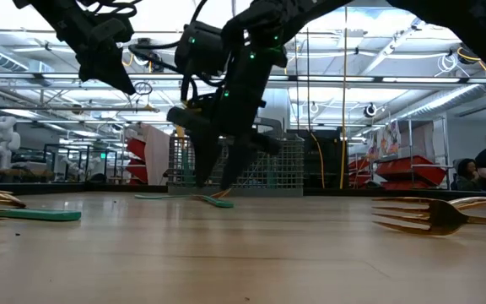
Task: Sort silverware
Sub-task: Put the green knife into the gray bin
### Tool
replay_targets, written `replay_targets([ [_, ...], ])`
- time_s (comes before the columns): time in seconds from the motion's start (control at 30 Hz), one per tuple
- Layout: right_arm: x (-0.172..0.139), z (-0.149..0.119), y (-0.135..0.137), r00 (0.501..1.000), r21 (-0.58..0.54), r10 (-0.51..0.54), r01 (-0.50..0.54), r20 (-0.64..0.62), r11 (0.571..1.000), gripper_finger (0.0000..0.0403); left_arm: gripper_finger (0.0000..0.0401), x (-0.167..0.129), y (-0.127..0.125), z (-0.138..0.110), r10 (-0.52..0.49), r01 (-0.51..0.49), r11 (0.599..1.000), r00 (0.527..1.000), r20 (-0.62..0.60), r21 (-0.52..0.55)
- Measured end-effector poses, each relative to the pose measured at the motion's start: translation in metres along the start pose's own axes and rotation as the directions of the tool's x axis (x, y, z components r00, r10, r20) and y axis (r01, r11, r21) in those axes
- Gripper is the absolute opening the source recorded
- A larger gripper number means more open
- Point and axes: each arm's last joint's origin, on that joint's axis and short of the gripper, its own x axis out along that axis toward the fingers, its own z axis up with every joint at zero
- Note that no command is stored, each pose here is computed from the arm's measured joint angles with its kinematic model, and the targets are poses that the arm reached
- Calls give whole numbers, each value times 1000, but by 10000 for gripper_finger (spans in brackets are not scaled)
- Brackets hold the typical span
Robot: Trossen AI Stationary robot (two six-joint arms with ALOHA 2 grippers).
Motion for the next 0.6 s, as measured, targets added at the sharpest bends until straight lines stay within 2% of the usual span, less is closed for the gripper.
replay_targets([
  [0.3, 19, -5, -4, 998, 22, -41, 42, -44, 999, 210, 10, 0, 0, 0, 0, 0, 1000, 1000, 0, 5],
  [0.4, 24, -7, -5, 997, 10, -55, 56, -52, 998, 197, 10, 0, 0, 0, 0, 0, 1000, 1000, 0, 7],
  [0.5, 24, -9, -7, 994, 10, -74, 75, -74, 997, 148, 10, 0, 0, 0, 0, 0, 1000, 1000, 0, 8],
  [0.6, 28, -11, -9, 992, 6, -75, 76, -104, 997, 62, 10, 0, 0, 0, 3, -3, 1000, 1000, 1, 9],
])
